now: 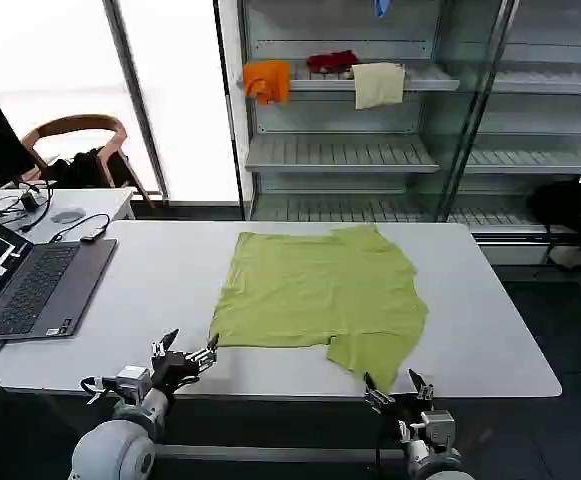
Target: Fold and organize the clothes.
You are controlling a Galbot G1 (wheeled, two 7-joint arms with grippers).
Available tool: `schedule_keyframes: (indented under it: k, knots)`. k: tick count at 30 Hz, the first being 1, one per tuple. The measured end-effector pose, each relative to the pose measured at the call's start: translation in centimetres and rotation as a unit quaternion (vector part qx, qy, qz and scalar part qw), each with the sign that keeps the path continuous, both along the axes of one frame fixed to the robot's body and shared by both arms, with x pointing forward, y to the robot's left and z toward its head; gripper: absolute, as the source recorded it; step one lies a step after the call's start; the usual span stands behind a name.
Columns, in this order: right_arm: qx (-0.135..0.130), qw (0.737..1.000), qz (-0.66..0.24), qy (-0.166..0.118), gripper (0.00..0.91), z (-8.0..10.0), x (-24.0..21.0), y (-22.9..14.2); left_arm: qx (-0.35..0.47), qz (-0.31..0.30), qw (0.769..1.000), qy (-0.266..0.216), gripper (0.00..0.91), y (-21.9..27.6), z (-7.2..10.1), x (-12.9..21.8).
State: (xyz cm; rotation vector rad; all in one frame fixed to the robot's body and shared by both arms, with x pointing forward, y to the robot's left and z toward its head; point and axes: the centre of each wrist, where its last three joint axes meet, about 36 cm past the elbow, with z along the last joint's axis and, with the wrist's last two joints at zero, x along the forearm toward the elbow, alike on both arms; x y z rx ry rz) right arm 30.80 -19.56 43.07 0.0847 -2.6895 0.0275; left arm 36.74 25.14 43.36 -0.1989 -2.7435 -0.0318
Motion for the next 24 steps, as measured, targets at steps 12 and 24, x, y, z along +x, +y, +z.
schedule_keyframes:
  k: [12, 24]
  knots:
    - [0.001, 1.000, 0.003, 0.002, 0.081, -0.3, 0.2, -0.1, 0.011, -0.004, 1.000, 0.015, 0.010, -1.2, -1.5, 0.6]
    - [0.006, 1.000, 0.001, -0.004, 0.000, -0.3, 0.2, -0.1, 0.018, -0.010, 1.000, 0.023, 0.000, -2.0, -2.7, 0.9]
